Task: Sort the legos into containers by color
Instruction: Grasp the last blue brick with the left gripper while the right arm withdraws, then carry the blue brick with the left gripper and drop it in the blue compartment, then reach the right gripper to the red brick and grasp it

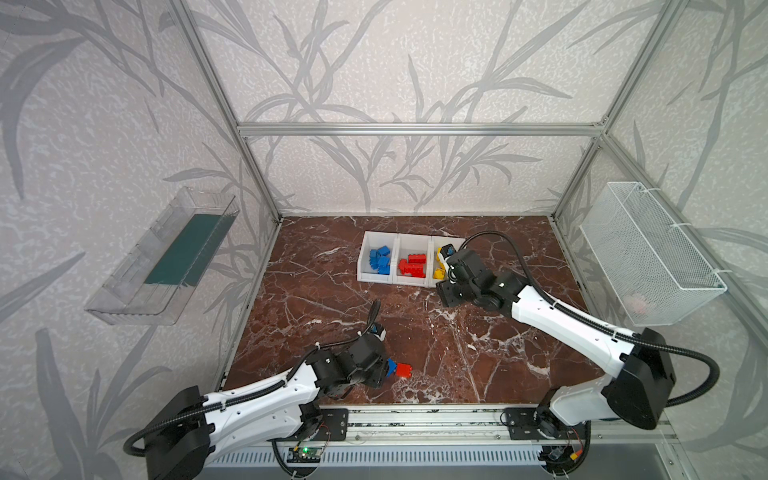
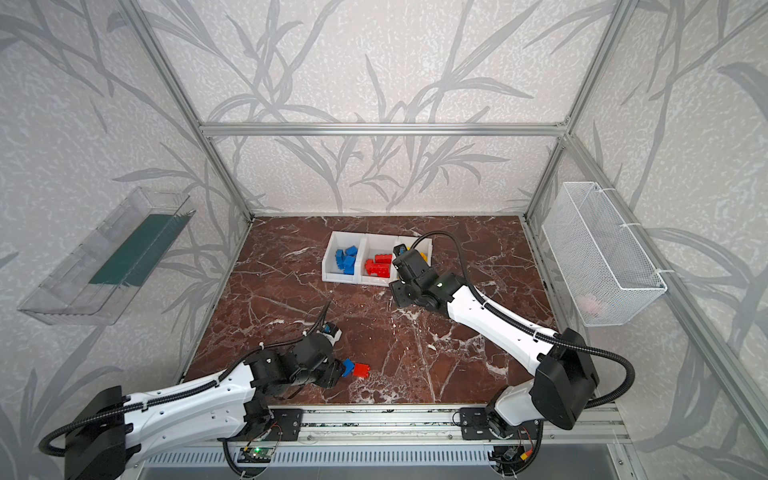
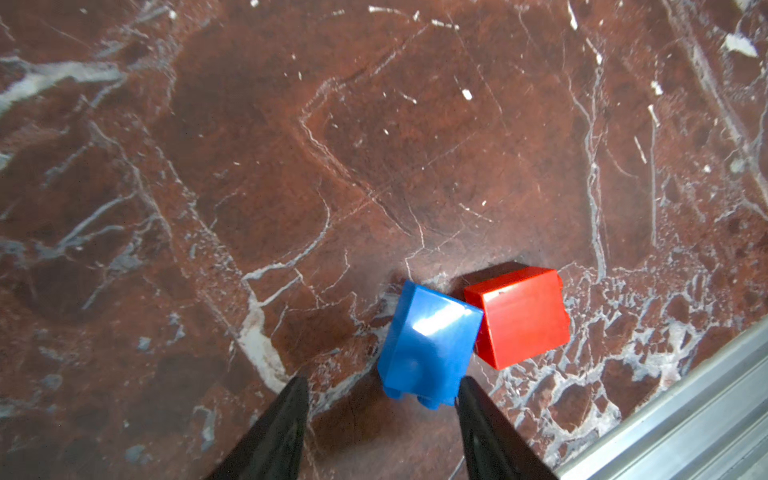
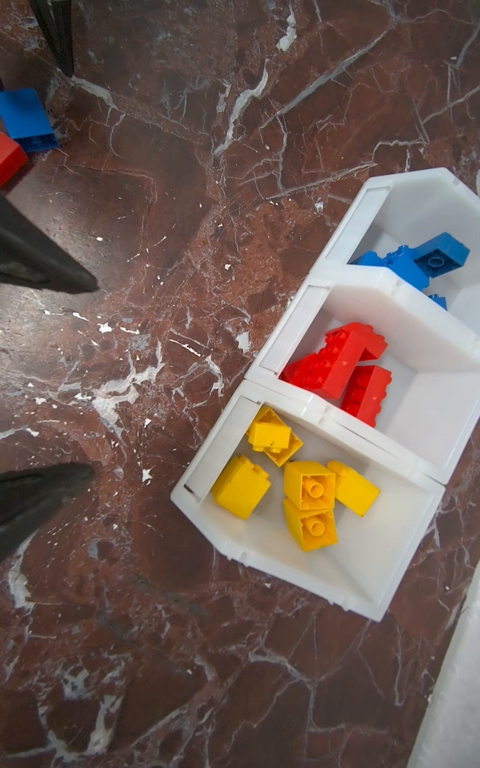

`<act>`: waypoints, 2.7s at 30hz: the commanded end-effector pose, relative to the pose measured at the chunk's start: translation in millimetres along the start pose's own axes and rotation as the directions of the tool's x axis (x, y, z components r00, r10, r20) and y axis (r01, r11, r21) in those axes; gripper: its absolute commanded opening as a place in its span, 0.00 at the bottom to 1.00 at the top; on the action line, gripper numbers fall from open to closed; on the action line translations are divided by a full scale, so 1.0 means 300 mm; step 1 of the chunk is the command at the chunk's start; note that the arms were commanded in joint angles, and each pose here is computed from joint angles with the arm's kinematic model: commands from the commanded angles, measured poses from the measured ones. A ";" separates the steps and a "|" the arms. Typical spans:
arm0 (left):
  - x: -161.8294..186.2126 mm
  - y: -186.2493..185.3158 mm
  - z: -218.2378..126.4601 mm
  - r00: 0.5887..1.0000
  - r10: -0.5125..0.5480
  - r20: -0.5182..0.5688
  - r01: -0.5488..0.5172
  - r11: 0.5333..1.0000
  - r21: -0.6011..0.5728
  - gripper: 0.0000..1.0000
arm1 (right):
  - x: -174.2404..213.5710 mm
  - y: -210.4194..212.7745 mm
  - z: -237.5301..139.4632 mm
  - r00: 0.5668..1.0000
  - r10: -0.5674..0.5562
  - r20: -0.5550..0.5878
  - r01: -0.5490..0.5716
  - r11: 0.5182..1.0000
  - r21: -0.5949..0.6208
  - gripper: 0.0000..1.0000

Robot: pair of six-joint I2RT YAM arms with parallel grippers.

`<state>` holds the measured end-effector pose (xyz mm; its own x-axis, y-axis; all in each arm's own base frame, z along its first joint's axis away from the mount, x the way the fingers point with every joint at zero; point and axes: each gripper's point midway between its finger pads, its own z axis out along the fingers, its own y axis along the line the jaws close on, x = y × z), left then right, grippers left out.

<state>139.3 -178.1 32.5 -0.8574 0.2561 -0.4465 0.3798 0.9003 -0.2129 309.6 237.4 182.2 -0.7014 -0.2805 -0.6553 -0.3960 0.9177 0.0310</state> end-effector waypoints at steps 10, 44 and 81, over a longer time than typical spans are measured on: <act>-0.003 -0.047 0.048 0.997 0.062 -0.044 -0.063 0.998 -0.027 0.54 | -0.003 -0.044 -0.028 0.997 0.055 0.045 -0.056 0.998 0.038 0.66; -0.917 0.321 -0.083 0.927 -0.139 0.348 0.208 0.963 -0.170 0.31 | 0.045 -0.072 -0.106 0.992 0.114 0.045 -0.115 0.993 0.037 0.63; -1.173 0.417 0.030 0.890 -0.208 0.405 0.259 0.963 -0.074 0.60 | 0.175 -0.085 -0.158 0.988 0.153 -0.014 -0.153 0.988 0.004 0.63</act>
<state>493.8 -161.1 140.3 -0.7266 -0.0894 -0.6812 0.1097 0.9637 -0.2434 260.4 187.7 185.8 -0.7530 -0.1236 -0.6463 -0.2681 0.9546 0.1299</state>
